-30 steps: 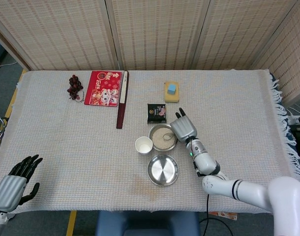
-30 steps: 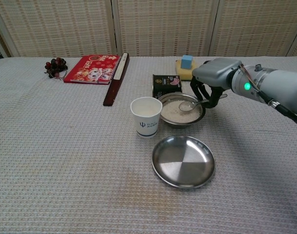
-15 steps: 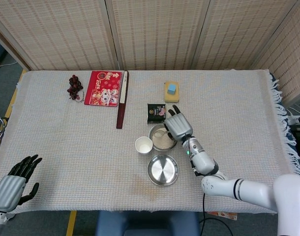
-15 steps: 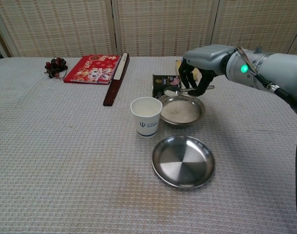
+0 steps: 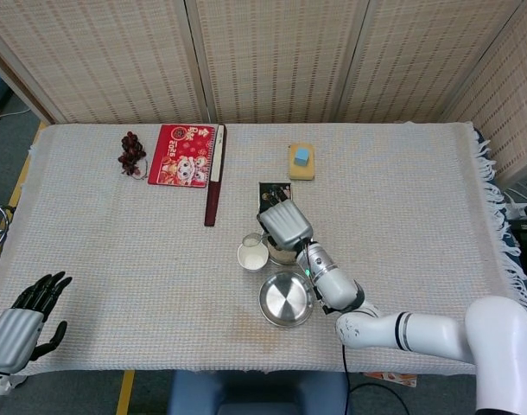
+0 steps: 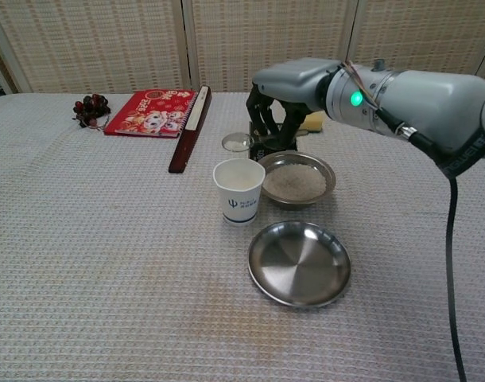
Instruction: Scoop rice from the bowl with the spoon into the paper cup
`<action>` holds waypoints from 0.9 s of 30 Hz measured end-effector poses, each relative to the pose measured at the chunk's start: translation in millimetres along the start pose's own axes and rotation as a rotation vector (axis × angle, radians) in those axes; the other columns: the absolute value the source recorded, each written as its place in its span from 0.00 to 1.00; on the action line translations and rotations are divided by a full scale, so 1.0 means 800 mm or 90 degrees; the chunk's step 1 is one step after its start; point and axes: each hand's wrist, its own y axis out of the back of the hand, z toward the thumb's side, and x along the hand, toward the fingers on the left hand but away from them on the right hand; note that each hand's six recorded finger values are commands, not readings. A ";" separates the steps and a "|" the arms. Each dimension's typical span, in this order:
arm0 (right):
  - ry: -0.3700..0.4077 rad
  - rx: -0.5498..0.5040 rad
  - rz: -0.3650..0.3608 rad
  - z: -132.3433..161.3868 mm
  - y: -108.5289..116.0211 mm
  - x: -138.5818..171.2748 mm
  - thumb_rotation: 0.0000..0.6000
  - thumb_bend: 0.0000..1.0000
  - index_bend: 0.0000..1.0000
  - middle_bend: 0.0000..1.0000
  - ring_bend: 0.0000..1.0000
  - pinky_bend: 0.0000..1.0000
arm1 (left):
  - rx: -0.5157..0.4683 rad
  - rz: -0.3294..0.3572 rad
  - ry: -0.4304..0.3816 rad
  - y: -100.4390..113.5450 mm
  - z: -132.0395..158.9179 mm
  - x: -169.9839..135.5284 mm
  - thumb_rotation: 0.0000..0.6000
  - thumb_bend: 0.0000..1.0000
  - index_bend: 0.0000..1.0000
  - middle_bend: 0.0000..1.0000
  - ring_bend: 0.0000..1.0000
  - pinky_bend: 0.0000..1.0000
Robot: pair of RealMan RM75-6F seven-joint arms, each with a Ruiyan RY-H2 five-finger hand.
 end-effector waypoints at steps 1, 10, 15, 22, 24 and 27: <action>0.002 0.014 0.001 0.004 -0.003 -0.001 1.00 0.34 0.93 0.57 0.14 0.00 | -0.001 0.000 0.000 0.000 0.000 0.000 1.00 0.48 0.00 0.00 0.00 0.15; 0.011 0.148 -0.023 0.023 -0.014 -0.004 1.00 0.34 0.93 0.57 0.14 0.00 | -0.005 0.001 -0.002 0.002 -0.002 0.000 1.00 0.48 0.00 0.00 0.00 0.15; 0.023 0.236 -0.061 0.034 -0.012 -0.001 1.00 0.34 0.93 0.57 0.14 0.00 | -0.004 0.001 -0.003 0.002 -0.001 -0.001 1.00 0.48 0.00 0.00 0.00 0.15; 0.047 0.358 -0.108 0.045 -0.016 0.010 1.00 0.34 0.93 0.57 0.14 0.00 | -0.003 0.002 -0.004 0.002 0.000 -0.001 1.00 0.48 0.00 0.00 0.00 0.15; 0.049 0.370 -0.112 0.046 -0.016 0.011 1.00 0.34 0.93 0.57 0.14 0.00 | -0.004 0.002 -0.004 0.002 0.000 -0.001 1.00 0.49 0.00 0.00 0.00 0.15; 0.058 0.413 -0.119 0.048 -0.021 0.015 1.00 0.34 0.93 0.57 0.14 0.00 | -0.004 0.002 -0.006 0.002 0.001 -0.002 1.00 0.49 0.00 0.00 0.00 0.15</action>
